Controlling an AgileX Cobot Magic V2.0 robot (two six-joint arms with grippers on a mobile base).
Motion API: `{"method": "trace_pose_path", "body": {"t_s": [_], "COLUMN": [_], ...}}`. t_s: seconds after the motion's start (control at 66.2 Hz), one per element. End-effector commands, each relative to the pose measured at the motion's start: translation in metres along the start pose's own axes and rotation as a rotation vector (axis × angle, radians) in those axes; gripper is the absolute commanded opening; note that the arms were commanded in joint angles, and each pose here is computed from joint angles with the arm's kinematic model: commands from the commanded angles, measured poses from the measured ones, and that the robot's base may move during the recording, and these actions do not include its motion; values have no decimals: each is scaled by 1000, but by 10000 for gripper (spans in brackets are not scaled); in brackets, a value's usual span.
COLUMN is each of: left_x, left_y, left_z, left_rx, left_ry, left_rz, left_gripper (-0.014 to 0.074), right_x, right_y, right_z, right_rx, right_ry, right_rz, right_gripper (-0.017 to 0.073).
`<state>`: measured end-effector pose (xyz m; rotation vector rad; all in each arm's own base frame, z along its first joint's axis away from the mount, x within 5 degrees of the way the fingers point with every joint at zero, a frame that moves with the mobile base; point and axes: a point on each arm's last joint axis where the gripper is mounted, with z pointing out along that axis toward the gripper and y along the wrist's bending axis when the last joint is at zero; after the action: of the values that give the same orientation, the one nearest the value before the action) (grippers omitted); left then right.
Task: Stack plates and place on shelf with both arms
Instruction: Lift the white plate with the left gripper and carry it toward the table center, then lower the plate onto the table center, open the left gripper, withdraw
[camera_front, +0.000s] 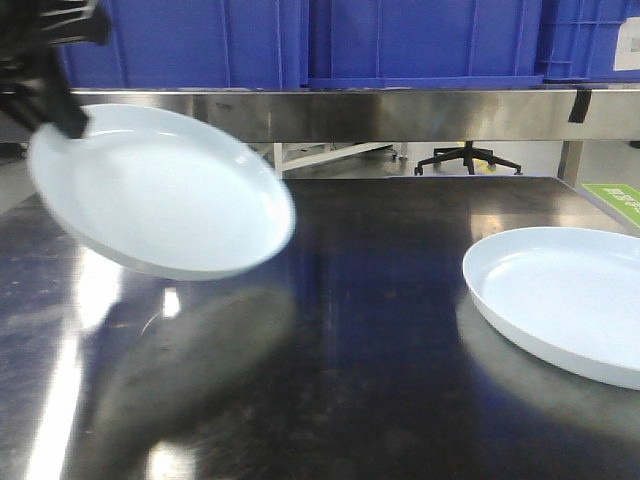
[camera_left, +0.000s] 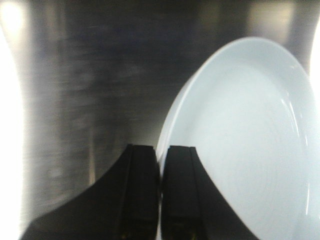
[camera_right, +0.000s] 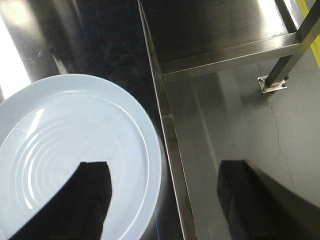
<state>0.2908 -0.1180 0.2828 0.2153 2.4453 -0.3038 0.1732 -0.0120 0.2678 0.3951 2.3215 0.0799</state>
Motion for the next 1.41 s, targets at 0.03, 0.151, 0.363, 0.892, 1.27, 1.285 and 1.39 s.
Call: {"method": "trace_pose_path", "body": {"t_s": [0.03, 0.151, 0.363, 0.892, 1.27, 1.285, 1.39], "left_x": [-14, -9, 1, 9, -11, -13, -28], "left_y": [-35, -60, -74, -69, -46, -46, -35], "left_z": [-7, 8, 35, 56, 43, 42, 19], "left_rx": [111, 159, 166, 108, 49, 48, 39], "left_ry": [-139, -118, -48, 4, 38, 35, -39], "left_rz": [29, 79, 109, 202, 140, 138, 113], "left_gripper": [101, 101, 101, 317, 221, 190, 95], "right_x": [-16, -16, -16, -16, -16, -16, -16], "right_y": [4, 4, 4, 4, 4, 4, 4], "right_z": [-7, -7, -7, -7, -7, -7, -7], "right_rx": [-22, -22, -22, -22, -22, -22, -22], "right_ry": [-96, -96, -96, -96, -96, -96, -96], "right_rz": [-21, -21, -21, -21, -21, -21, -21], "right_gripper": [558, 558, 558, 558, 558, 558, 558]}}
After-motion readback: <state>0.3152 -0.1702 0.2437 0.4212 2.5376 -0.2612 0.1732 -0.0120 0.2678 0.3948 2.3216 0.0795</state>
